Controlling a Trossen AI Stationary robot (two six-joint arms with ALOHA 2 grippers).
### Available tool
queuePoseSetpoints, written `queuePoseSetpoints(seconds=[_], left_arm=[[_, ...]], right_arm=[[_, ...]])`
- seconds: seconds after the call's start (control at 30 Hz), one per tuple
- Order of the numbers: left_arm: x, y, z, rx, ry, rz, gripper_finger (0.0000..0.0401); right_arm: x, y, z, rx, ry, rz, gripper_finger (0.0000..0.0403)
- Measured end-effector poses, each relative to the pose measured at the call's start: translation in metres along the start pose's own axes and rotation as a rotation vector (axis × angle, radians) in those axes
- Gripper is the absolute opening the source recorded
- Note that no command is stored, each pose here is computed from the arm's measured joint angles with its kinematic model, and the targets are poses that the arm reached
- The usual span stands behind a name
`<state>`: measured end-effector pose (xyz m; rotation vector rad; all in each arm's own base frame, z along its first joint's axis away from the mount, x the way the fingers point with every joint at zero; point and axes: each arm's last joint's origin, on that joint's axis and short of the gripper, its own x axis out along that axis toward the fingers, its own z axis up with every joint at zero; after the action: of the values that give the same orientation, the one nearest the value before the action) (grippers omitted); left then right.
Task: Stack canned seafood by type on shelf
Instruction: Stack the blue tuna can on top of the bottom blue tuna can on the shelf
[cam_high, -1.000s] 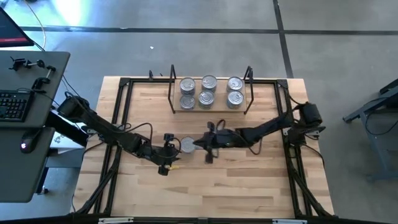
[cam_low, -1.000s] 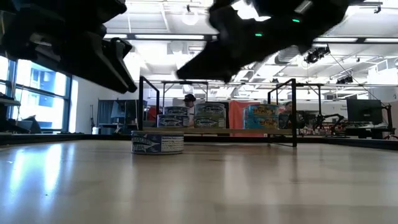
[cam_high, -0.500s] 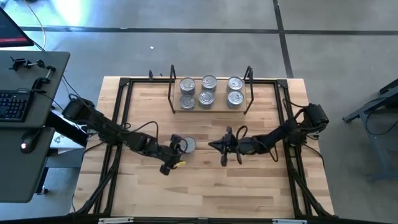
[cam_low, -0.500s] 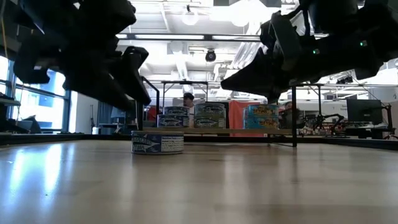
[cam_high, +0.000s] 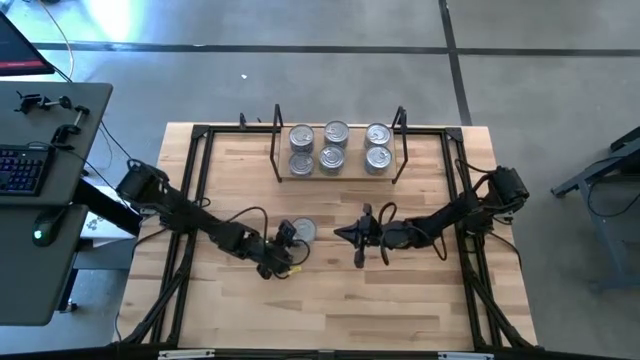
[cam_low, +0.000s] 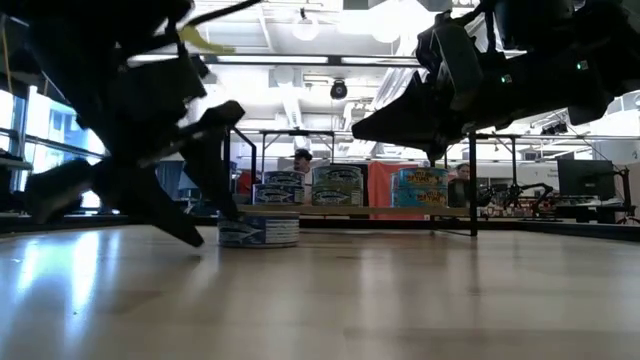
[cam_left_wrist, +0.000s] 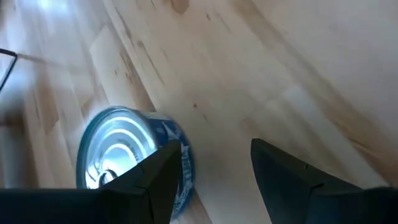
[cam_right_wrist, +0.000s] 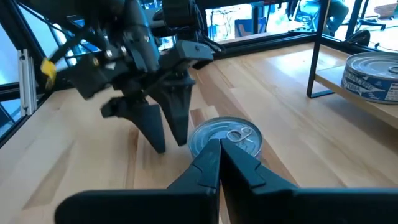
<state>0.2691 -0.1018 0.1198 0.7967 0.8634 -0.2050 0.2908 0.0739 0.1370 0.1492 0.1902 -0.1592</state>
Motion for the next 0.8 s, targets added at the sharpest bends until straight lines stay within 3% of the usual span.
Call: queuePoseSetpoints(seconds=[0.2, 0.47, 0.67, 0.8], left_arm=[[0.009, -0.002, 0.001, -0.014, 0.011, 0.066, 0.0188], [-0.014, 0.007, 0.014, -0.052, -0.068, 0.149, 0.0188], [-0.003, 0.018, 0.002, -0.097, -0.001, 0.131, 0.0184], [0.007, 0.023, -0.007, -0.126, 0.016, 0.073, 0.0159]], right_arm=[[0.0, 0.0, 0.0, 0.0, 0.001, 0.002, 0.0], [0.0, 0.0, 0.0, 0.0, 0.0, 0.003, 0.0], [0.0, 0.0, 0.0, -0.001, 0.001, 0.007, 0.0], [0.0, 0.001, 0.0, -0.008, 0.009, 0.033, 0.0]])
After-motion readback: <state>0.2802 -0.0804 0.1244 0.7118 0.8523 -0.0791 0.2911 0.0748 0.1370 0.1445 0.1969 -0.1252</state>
